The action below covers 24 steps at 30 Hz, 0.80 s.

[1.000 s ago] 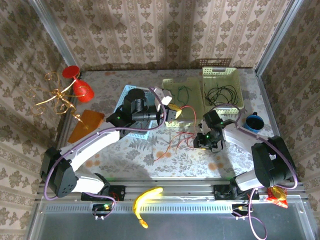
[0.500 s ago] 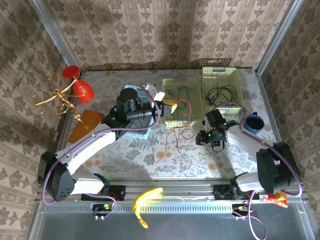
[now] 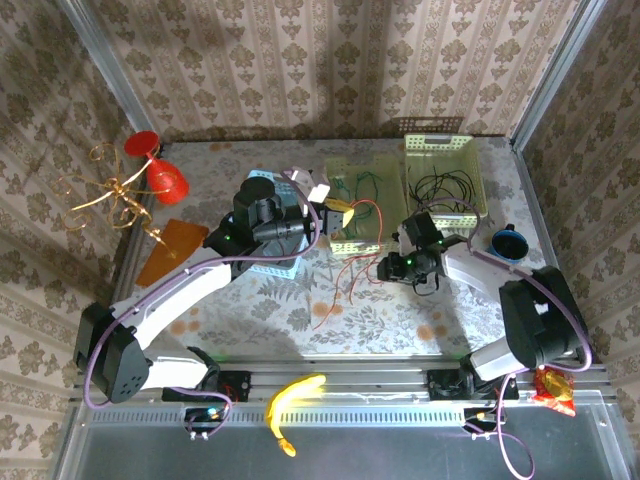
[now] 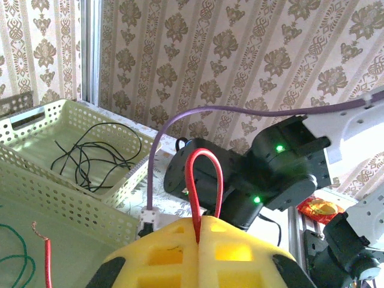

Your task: Untangle the cables

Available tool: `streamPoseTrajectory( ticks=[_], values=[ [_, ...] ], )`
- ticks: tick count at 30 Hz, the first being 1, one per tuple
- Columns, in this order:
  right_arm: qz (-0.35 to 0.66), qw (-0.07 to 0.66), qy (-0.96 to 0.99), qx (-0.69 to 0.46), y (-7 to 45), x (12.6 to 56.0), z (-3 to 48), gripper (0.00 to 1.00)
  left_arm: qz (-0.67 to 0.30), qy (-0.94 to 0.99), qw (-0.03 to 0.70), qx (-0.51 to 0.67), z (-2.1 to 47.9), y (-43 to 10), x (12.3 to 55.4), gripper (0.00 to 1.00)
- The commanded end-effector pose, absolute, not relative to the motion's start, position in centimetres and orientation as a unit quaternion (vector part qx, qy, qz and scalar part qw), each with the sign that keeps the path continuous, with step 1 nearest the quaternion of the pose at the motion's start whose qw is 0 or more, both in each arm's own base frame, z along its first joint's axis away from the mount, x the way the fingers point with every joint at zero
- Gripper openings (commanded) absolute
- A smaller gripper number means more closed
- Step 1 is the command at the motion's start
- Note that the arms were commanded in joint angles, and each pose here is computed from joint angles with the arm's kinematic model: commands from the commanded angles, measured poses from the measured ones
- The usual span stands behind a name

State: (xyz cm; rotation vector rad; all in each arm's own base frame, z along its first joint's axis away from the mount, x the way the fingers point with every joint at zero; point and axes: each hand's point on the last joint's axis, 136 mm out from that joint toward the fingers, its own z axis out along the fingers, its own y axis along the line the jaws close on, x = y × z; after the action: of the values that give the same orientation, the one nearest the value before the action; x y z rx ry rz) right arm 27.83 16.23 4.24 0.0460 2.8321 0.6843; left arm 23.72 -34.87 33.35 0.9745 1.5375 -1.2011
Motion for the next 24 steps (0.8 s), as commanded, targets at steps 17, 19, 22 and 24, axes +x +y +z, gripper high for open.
streamPoseTrajectory(
  ticks=[17, 19, 22, 24],
  values=[
    [0.093, 0.152, 0.980, 0.086, 11.2, 27.1, 2.9, 0.00, -0.468, 0.618, 0.516, 0.365, 35.3, -33.4, 24.7, 0.00],
    [0.082, 0.188, 0.973, 0.105, 10.0, 26.7, 4.6, 0.00, -0.459, 0.619, 0.540, 0.340, 35.8, -32.4, 25.6, 0.00],
    [0.052, 0.241, 0.958, 0.148, 7.3, 25.8, 7.0, 0.00, -0.440, 0.620, 0.585, 0.284, 36.8, -30.2, 27.4, 0.00],
    [0.025, 0.271, 0.944, 0.184, 5.0, 25.2, 8.3, 0.00, -0.421, 0.620, 0.613, 0.247, 37.3, -28.5, 28.5, 0.00]
  ],
)
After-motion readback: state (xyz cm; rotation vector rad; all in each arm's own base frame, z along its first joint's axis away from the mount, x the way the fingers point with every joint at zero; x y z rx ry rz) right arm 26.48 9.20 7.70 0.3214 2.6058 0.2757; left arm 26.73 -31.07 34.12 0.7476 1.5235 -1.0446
